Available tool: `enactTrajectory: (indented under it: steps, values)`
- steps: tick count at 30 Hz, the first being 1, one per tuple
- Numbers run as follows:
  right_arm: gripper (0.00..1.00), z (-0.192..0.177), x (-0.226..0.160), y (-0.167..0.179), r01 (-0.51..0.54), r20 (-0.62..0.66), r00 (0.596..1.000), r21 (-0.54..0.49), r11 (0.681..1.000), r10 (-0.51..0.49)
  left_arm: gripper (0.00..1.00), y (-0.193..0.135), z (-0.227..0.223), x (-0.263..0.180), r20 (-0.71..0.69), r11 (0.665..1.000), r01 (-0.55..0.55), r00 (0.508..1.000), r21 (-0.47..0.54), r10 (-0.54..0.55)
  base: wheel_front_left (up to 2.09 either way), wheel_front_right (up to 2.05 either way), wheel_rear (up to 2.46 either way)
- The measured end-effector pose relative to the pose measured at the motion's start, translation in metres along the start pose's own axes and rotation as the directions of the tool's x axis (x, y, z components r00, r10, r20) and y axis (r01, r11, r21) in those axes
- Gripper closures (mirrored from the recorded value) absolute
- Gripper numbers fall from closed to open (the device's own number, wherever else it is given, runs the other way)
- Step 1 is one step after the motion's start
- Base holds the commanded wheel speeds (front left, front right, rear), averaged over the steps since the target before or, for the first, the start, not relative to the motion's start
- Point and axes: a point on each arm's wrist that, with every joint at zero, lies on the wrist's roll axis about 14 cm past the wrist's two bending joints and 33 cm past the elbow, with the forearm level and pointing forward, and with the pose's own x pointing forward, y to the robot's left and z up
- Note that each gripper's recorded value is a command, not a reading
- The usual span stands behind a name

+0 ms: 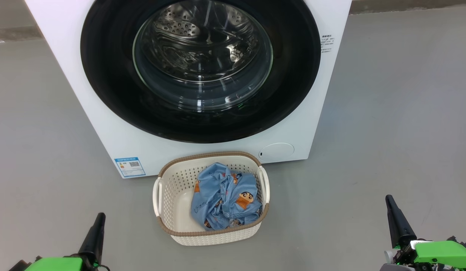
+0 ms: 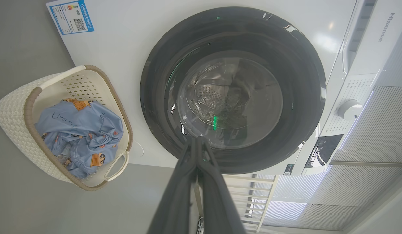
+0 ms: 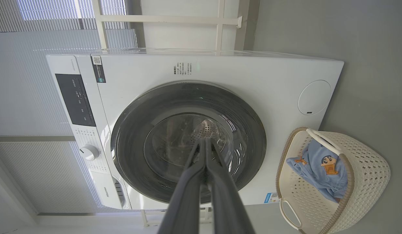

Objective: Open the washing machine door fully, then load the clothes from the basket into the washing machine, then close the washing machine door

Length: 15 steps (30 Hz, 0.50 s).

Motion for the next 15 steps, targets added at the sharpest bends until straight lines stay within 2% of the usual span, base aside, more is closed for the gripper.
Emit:
enactTrajectory:
  steps: [15]
  values:
    - [1.00, 0.0000, 0.0000, 0.0001, 0.000, 0.000, 1.000, 0.000, 1.000, 0.000, 1.00, -0.0001, 0.0000, 0.0000, 0.000, 1.000, 0.000, 1.000, 0.000, 0.000, 0.00, 0.00, 0.00]
